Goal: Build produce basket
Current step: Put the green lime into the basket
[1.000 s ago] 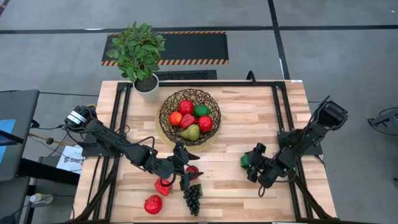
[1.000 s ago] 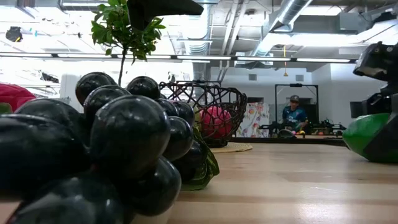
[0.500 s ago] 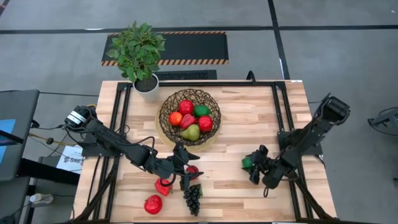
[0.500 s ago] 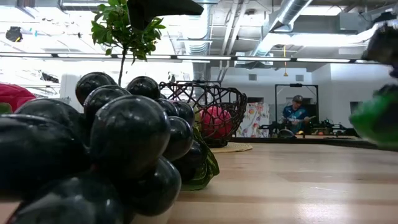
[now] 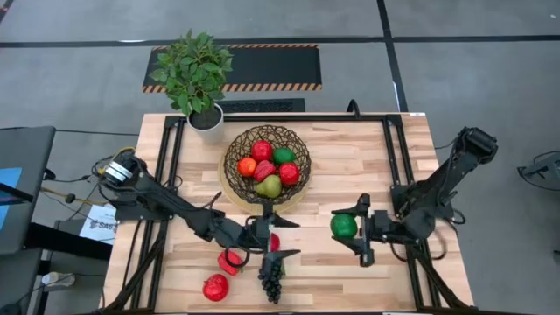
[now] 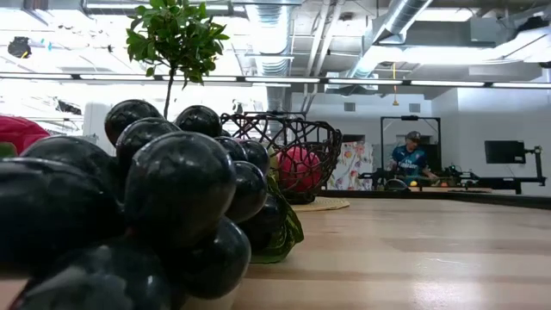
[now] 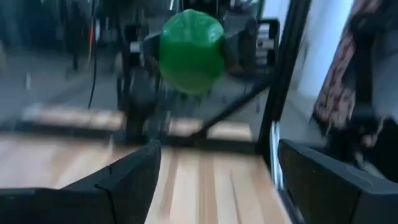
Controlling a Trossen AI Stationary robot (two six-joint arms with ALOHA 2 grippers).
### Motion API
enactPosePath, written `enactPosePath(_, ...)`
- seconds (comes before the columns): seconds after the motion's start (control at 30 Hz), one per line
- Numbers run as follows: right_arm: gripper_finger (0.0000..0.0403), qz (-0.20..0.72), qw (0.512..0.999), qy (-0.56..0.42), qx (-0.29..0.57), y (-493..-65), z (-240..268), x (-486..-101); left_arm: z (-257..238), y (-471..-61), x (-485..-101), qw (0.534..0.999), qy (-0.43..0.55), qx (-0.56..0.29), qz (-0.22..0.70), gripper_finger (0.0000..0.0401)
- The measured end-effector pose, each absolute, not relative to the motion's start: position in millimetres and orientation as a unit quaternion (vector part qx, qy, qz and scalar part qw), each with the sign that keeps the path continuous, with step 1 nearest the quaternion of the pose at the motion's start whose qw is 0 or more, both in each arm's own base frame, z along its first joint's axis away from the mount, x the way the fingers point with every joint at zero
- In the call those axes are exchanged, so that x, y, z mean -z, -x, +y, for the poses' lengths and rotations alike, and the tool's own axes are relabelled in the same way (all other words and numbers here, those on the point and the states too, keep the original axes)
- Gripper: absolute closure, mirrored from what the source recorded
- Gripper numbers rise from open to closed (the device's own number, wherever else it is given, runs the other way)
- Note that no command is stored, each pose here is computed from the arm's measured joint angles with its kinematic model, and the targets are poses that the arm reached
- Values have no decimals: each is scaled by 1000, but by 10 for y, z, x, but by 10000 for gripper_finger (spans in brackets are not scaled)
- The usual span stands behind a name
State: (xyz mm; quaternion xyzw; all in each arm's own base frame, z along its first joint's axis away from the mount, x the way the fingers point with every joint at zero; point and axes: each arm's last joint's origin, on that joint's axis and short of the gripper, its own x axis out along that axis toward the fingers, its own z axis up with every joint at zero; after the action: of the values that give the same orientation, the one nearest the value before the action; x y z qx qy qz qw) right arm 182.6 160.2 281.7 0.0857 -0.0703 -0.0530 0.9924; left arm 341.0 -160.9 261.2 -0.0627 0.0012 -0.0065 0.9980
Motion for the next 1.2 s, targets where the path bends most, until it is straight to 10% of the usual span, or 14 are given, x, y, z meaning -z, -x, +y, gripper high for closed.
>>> enactPosePath(0.3,96,-110,989,-96,32,-2001,1662,-2933,-1598,-3576,-2522,994,-16,2,-110,92)
enactPosePath(1.2,85,-67,972,-210,75,-2460,1562,-2720,-1565,-3621,-2462,986,-140,-80,-51,92)
